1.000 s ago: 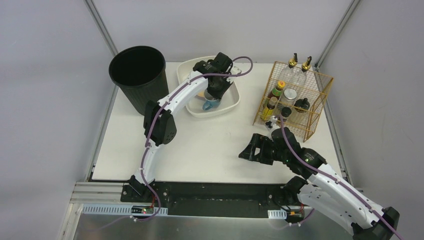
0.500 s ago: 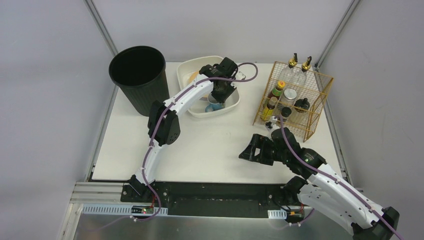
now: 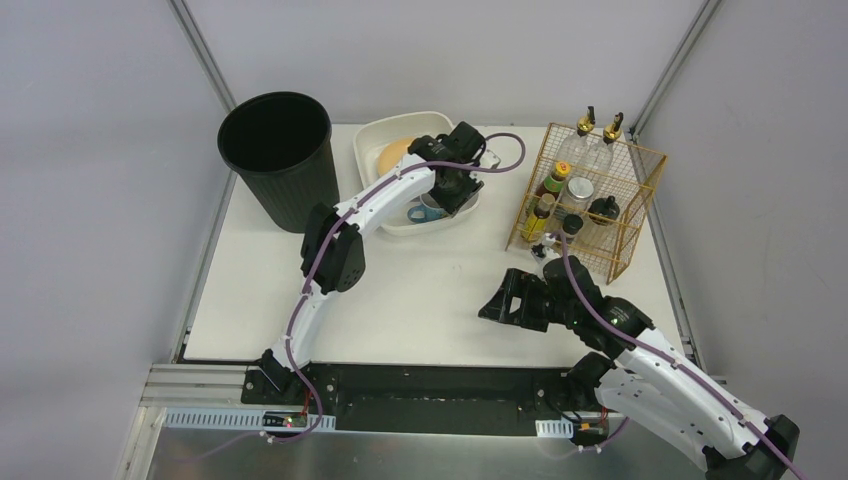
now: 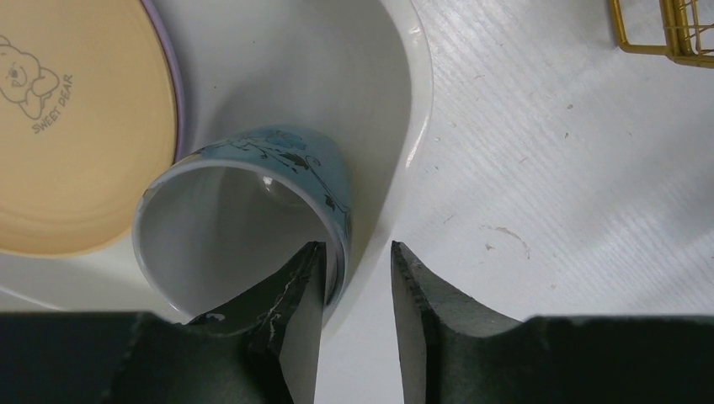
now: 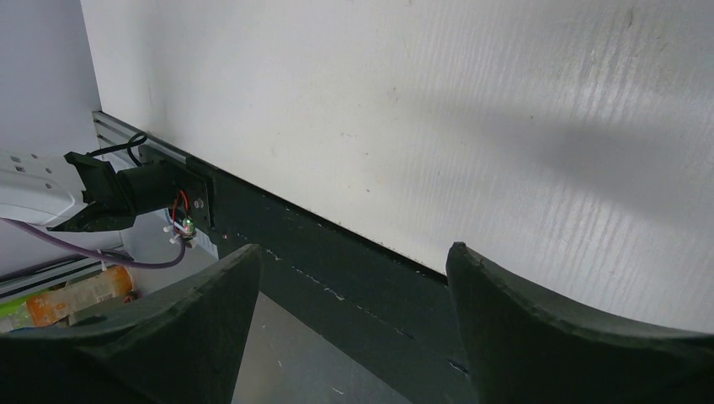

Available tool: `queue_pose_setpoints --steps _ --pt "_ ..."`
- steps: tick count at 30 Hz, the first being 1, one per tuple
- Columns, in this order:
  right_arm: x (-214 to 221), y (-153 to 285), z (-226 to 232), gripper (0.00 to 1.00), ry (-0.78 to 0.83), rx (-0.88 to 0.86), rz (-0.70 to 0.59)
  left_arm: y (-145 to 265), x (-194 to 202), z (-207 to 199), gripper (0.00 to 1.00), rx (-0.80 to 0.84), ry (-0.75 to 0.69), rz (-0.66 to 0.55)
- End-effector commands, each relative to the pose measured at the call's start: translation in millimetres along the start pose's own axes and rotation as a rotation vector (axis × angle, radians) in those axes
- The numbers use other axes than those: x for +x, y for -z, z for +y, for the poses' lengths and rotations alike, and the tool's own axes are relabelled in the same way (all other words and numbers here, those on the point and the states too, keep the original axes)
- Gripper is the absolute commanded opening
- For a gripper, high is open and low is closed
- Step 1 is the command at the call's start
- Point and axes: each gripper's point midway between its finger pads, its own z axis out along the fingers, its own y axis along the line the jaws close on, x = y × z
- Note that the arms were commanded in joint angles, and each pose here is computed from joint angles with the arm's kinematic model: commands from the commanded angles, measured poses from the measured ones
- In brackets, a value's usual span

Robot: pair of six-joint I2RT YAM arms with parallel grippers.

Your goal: Clear the kitchen counter

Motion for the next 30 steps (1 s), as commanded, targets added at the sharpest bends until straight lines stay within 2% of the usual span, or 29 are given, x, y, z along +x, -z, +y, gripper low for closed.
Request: queue_pose_setpoints --steps 1,6,15,21,25,29,30 --pt "-2 3 3 0.84 -0.003 -0.002 -0.012 13 -9 -1 0.37 -0.026 -0.027 -0.031" --pt "0 2 2 0.84 -0.002 0.001 0.002 33 -19 -3 0.46 -0.033 -0.036 -0.077" --pt "-11 7 5 0.87 0.029 0.006 -0.041 72 -31 7 0.56 -0.123 -0.037 -0.144" --pt "-29 16 1 0.96 0.103 0.089 -0.083 99 -32 1 0.64 -0.128 0.010 -0.186" --pt "-39 23 9 0.99 0.131 0.086 -0.113 121 -31 2 0.66 -0.156 0.028 -0.216" --pt "-46 26 12 0.99 0.133 0.098 -0.130 138 -24 4 0.84 -0.173 0.048 -0.231" --pt "-47 27 12 0.99 0.136 0.103 -0.130 142 -21 4 0.96 -0.177 0.055 -0.233"
